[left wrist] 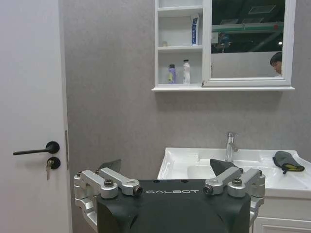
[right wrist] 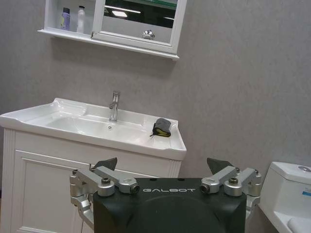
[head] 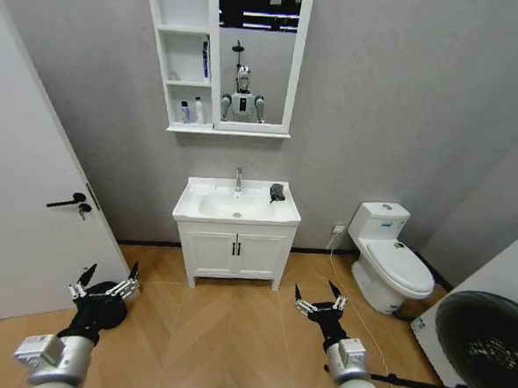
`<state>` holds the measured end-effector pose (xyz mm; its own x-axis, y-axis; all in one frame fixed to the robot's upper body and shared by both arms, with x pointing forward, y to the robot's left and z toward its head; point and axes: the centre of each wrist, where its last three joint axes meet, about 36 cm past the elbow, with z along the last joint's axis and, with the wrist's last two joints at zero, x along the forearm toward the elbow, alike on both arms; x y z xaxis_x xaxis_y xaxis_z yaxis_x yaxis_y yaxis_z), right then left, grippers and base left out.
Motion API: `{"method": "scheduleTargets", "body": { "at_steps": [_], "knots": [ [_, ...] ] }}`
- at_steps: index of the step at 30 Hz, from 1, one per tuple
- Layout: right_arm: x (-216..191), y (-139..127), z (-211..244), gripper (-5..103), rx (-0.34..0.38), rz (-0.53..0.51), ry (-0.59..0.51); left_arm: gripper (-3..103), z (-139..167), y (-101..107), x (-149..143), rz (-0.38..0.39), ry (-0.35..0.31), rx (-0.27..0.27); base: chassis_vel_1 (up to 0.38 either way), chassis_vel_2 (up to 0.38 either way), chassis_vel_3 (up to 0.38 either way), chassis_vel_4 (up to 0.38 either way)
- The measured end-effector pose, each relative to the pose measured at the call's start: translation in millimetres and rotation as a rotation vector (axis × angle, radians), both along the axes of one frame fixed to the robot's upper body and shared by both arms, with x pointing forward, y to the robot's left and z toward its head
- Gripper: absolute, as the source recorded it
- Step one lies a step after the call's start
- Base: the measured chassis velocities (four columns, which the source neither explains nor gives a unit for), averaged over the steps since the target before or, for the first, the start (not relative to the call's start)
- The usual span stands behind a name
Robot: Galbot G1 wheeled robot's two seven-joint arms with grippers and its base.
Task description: Move facial cleanser and shampoo from washbasin to cabinet, then wipe washbasin with towel.
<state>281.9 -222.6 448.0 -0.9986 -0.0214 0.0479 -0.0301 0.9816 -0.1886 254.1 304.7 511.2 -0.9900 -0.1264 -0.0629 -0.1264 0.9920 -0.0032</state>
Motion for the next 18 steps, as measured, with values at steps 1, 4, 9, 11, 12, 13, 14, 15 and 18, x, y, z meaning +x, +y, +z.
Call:
{"method": "scheduleTargets", "body": {
  "at_steps": [1,4,9,11,12,13,14,15,18],
  "knots": [
    [0.0,0.0,0.0,100,0.000,0.000,0.000,100,0.0,0.0,0.0,0.000,0.000,0.000,-0.042,0.030,0.025,-0.055],
    [0.1,0.0,0.1,100,0.000,0.000,-0.001,100,0.0,0.0,0.0,0.000,0.000,0.000,-0.044,0.044,0.046,-0.052],
    [0.1,0.0,0.1,100,0.000,0.000,0.000,100,0.0,0.0,0.1,0.000,0.000,0.000,-0.010,0.012,0.012,-0.006],
    [0.0,0.0,0.0,100,0.000,0.000,0.000,100,0.0,0.0,0.1,0.000,0.000,0.000,0.000,0.000,0.000,0.000],
    [0.0,0.0,0.0,100,0.000,0.000,0.000,100,0.0,0.0,0.0,0.000,0.000,0.000,0.000,0.000,0.000,0.000],
    [0.0,0.0,0.0,100,0.000,0.000,0.000,100,0.0,0.0,0.1,0.000,0.000,0.000,0.000,0.000,0.000,0.000],
    [0.0,0.0,0.0,100,0.000,0.000,0.000,100,0.0,0.0,0.1,0.000,0.000,0.000,0.000,0.000,0.000,0.000],
    [0.0,0.0,0.0,100,0.000,0.000,0.000,100,0.0,0.0,0.0,0.000,0.000,0.000,0.000,0.000,0.000,0.000],
    [0.0,0.0,0.0,100,0.000,0.000,0.000,100,0.0,0.0,0.1,0.000,0.000,0.000,0.000,0.000,0.000,0.000]
  ]
}}
